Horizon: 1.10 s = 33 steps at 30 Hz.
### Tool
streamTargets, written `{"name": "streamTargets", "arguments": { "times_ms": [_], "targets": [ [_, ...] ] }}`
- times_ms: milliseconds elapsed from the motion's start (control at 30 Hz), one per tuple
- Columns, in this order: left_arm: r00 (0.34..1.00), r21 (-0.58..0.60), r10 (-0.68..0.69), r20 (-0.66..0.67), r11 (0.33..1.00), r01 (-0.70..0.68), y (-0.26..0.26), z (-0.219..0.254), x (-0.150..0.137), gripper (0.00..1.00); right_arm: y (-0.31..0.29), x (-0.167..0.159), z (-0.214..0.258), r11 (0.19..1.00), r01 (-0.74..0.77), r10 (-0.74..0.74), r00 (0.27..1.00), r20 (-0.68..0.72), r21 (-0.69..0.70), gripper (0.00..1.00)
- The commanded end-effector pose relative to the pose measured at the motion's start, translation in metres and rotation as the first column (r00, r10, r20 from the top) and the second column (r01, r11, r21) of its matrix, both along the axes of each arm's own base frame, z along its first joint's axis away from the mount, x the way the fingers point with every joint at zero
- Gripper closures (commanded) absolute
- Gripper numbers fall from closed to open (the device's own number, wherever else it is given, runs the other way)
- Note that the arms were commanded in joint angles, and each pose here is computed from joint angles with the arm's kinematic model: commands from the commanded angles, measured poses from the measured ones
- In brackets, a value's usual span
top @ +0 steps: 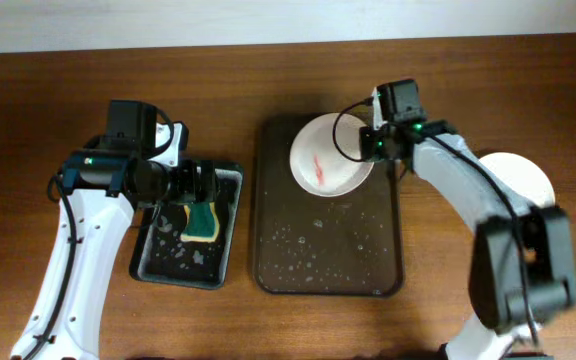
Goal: Clean dirty plates on tray and stack at the side
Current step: 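Grasp the last plate's rim with the right gripper and pull it forward, then pick up the sponge from the basin with the left gripper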
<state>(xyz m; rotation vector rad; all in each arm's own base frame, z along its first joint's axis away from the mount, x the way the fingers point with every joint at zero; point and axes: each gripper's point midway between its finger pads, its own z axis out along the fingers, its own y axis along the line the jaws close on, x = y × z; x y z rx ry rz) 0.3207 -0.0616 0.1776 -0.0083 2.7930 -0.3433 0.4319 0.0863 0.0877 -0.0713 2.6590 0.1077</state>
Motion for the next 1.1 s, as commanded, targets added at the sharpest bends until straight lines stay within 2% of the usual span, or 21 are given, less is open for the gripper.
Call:
{"name": "streamTargets", "arguments": {
  "times_ms": [0,67,133,267,300,367,400,467,533,567,600,767,800,833,867,933,1000,1033,1067],
  "targets": [
    [1.000,-0.006,-0.002,0.009,1.000,0.002,0.001,0.003,0.001,0.00,-0.012,-0.058,0.076,0.988,0.133,-0.133,0.991,-0.009,0.073,0.96],
    [1.000,-0.006,-0.002,0.009,1.000,0.002,0.001,0.003,0.001,0.00,-0.018,-0.112,0.058,0.983,0.177,-0.164,0.962,-0.220,0.040,0.96],
    [1.000,-0.006,-0.002,0.009,1.000,0.002,0.001,0.003,0.002,0.01,-0.001,-0.139,0.021,0.969,0.211,-0.154,0.924,-0.350,0.129,0.96],
    [1.000,-0.006,-0.002,0.009,1.000,0.002,0.001,0.003,0.002,0.00,0.006,-0.153,-0.038,0.955,0.224,-0.143,0.921,-0.363,0.193,0.96],
    [1.000,-0.006,-0.002,0.009,1.000,0.002,0.001,0.003,0.002,0.00,0.008,-0.148,-0.039,0.966,0.166,-0.095,0.940,-0.327,0.196,0.96],
    [1.000,-0.006,-0.001,0.009,1.000,0.001,0.001,0.003,0.002,0.00,-0.001,-0.143,-0.016,0.982,0.118,-0.074,0.958,-0.277,0.145,0.69],
    [1.000,-0.006,-0.002,0.009,1.000,0.002,0.001,0.003,0.002,0.01,-0.008,-0.139,0.011,0.993,0.067,-0.043,0.975,-0.220,0.102,0.54],
    [1.000,-0.006,-0.002,0.009,1.000,0.002,0.001,0.003,0.002,0.00,-0.009,-0.143,0.074,0.994,-0.068,0.077,0.992,-0.103,0.081,0.37],
    [1.000,-0.006,-0.002,0.009,1.000,0.002,0.001,0.003,0.002,0.00,-0.005,-0.155,0.101,0.989,-0.092,0.098,0.994,-0.049,0.114,0.36],
    [1.000,-0.007,-0.001,0.009,1.000,0.001,0.000,0.003,0.002,0.00,-0.003,-0.158,0.101,0.987,-0.098,0.107,0.993,-0.058,0.130,0.36],
    [1.000,-0.065,-0.008,0.002,0.998,0.008,-0.009,0.006,0.000,0.00,-0.002,-0.159,0.100,0.986,-0.100,0.110,0.992,-0.068,0.135,0.35],
    [1.000,-0.023,0.007,0.003,1.000,-0.007,-0.002,0.003,0.001,0.00,-0.004,-0.167,0.096,0.987,-0.095,0.109,0.989,-0.103,0.131,0.36],
    [0.999,0.020,0.031,0.007,0.999,-0.031,0.006,0.000,0.004,0.31,-0.003,-0.166,0.096,0.987,-0.095,0.109,0.989,-0.100,0.132,0.36],
    [0.989,0.117,0.148,-0.018,0.982,-0.145,0.024,-0.013,0.001,0.37,-0.003,-0.166,0.096,0.987,-0.095,0.109,0.989,-0.100,0.132,0.35],
    [0.979,0.184,0.202,-0.035,0.964,-0.192,0.032,-0.027,-0.003,0.34,-0.003,-0.166,0.096,0.987,-0.095,0.109,0.989,-0.100,0.132,0.36],
    [0.982,0.209,0.173,-0.070,0.966,-0.155,0.021,-0.075,-0.005,0.27,-0.003,-0.166,0.097,0.987,-0.095,0.109,0.989,-0.098,0.132,0.36],
    [0.978,0.201,0.201,-0.062,0.962,-0.185,0.020,-0.108,0.002,0.35,-0.003,-0.167,0.096,0.987,-0.094,0.108,0.989,-0.103,0.132,0.36],
    [0.977,0.187,0.202,-0.063,0.964,-0.187,0.017,-0.130,0.007,0.36,-0.004,-0.167,0.096,0.987,-0.095,0.109,0.989,-0.104,0.132,0.36],
    [0.976,0.183,0.197,-0.090,0.967,-0.178,0.015,-0.148,0.007,0.42,-0.003,-0.167,0.096,0.987,-0.094,0.108,0.989,-0.103,0.132,0.36]
  ]
}}
